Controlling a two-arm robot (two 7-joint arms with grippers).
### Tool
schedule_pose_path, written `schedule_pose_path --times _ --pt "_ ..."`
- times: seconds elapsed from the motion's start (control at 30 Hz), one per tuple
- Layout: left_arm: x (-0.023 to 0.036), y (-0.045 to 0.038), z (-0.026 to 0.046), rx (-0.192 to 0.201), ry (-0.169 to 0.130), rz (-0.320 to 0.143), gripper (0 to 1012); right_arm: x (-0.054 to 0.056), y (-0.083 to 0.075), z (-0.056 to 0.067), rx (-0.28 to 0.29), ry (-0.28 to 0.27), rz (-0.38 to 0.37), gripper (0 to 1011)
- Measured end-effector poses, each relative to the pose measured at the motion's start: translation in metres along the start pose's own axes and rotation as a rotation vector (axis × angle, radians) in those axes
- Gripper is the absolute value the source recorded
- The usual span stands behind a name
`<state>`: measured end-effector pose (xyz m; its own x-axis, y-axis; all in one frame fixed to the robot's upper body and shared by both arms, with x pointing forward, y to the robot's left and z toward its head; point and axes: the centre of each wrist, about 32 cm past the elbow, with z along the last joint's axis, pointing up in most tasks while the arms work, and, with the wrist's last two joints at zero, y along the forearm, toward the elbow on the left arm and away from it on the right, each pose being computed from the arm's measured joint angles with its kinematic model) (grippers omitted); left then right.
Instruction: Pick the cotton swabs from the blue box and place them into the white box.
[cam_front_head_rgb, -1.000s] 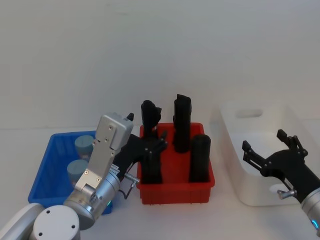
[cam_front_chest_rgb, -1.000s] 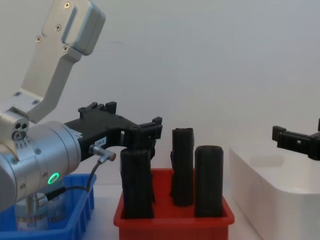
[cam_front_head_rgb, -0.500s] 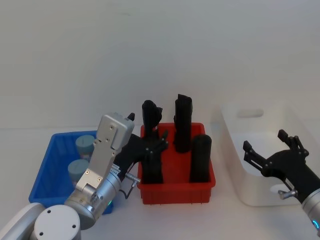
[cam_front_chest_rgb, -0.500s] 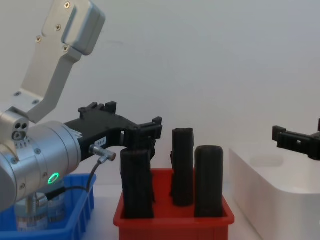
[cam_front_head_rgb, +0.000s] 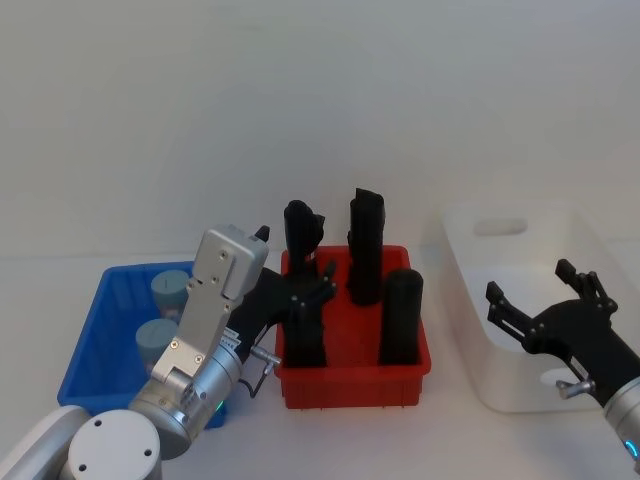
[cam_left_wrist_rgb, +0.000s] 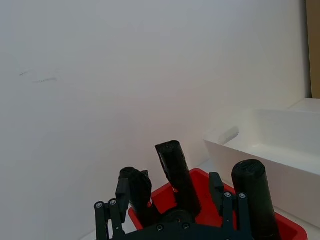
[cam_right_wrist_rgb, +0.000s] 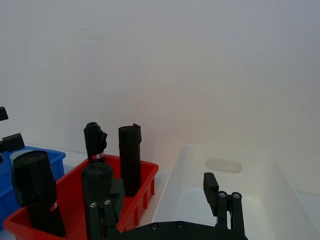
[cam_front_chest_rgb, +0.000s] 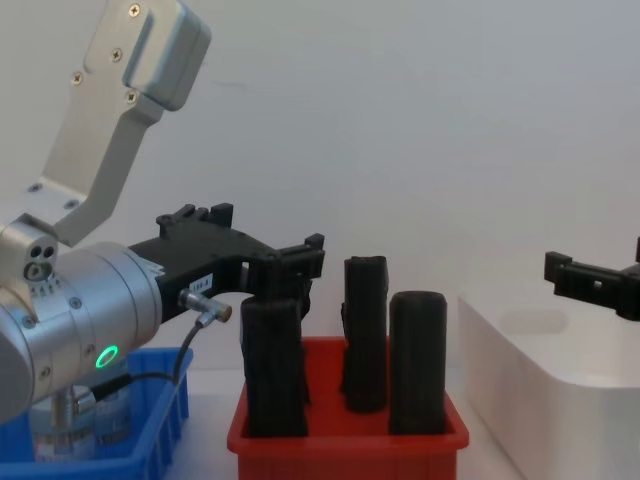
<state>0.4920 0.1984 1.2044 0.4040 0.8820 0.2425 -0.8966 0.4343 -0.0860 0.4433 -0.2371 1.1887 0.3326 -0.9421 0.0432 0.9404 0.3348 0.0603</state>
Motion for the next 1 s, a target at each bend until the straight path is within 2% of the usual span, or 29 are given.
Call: schedule_pose_path --times 1.0 --pt "0.0 0.0 0.0 0.0 0.0 0.0 1003 0.0003 0.0006 0.0006 0.002 -0.001 0.007 1001"
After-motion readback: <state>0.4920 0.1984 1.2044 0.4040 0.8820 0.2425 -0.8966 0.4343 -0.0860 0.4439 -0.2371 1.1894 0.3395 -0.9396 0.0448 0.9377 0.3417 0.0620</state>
